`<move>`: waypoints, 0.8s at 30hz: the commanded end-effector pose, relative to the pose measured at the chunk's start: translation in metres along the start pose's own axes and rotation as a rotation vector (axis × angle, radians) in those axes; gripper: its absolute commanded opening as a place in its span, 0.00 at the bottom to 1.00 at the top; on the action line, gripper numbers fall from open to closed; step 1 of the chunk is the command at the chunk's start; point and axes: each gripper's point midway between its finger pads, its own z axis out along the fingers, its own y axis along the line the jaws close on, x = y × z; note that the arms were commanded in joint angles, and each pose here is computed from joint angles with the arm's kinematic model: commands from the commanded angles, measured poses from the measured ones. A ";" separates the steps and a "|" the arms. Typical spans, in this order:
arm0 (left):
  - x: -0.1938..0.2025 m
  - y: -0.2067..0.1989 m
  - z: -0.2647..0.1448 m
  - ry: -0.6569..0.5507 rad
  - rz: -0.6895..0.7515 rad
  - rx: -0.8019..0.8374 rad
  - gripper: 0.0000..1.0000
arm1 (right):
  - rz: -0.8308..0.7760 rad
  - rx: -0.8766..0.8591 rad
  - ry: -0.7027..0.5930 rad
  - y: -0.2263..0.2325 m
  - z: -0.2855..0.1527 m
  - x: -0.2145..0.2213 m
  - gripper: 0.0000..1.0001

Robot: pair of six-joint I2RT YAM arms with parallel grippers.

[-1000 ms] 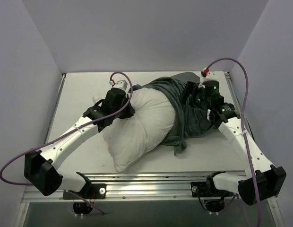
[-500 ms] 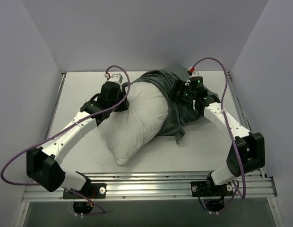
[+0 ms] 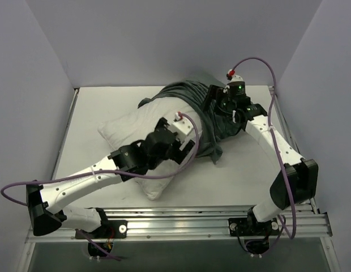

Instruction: Remove the pillowcase from the pillow

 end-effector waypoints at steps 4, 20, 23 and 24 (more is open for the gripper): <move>0.025 -0.048 0.023 0.047 0.289 -0.146 0.94 | 0.016 0.126 -0.110 -0.026 -0.070 -0.028 0.94; 0.127 -0.040 0.085 0.301 0.484 -0.502 0.99 | 0.104 0.206 -0.130 -0.081 -0.097 -0.007 0.97; 0.138 -0.030 0.092 0.341 0.466 -0.549 0.67 | 0.104 0.176 -0.137 -0.077 -0.096 -0.006 0.97; 0.141 -0.029 0.094 0.348 0.463 -0.555 0.56 | 0.105 0.171 -0.140 -0.077 -0.096 -0.006 0.97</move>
